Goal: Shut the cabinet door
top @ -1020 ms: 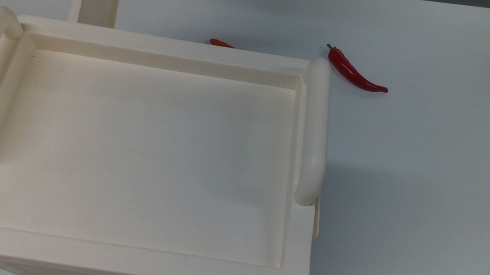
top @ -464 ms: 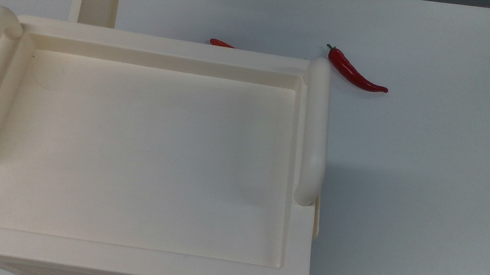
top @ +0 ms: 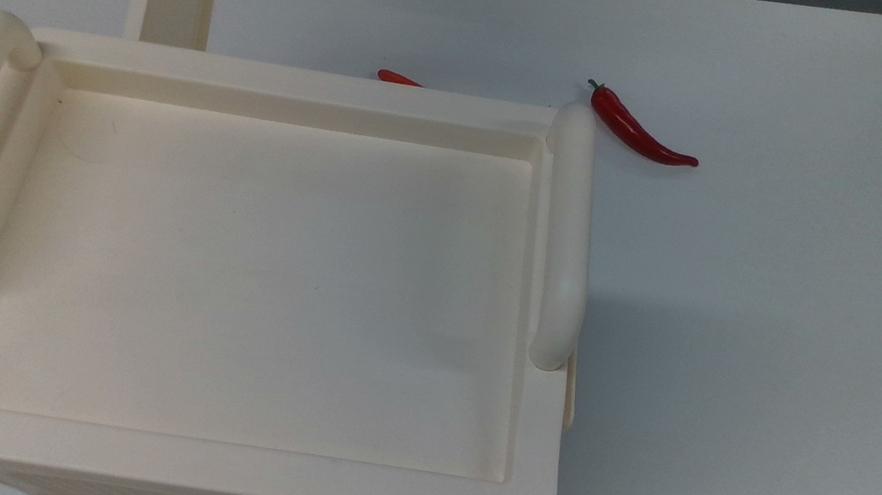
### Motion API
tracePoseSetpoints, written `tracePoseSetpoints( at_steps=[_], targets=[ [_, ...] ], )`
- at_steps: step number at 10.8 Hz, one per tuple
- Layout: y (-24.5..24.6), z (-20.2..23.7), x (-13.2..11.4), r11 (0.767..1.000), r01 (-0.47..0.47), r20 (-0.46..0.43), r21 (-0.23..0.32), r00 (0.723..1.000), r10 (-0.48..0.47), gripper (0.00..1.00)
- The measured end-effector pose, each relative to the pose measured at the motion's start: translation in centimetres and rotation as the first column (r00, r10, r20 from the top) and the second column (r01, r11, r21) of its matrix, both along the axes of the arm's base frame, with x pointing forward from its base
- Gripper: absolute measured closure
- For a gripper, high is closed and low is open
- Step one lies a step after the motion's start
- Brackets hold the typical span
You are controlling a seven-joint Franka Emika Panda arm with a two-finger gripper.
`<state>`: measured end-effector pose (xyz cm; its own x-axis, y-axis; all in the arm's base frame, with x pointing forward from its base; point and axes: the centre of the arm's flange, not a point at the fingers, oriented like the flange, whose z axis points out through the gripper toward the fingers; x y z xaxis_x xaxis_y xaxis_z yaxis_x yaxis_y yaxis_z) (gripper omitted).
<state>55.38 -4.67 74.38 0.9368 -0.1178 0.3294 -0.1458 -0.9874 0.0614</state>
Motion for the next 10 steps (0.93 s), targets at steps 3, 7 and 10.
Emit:
tracePoseSetpoints(
  at_steps=[3,7,10],
  targets=[
    [-5.8,1.6,-0.5,0.995,0.098,0.086,-0.009,0.992,-0.097,0.95],
    [-12.6,1.8,-0.7,0.978,0.208,0.173,-0.022,0.964,-0.202,0.94],
    [-16.0,-1.7,0.8,0.966,0.256,0.157,-0.021,0.956,-0.25,0.94]
  ],
)
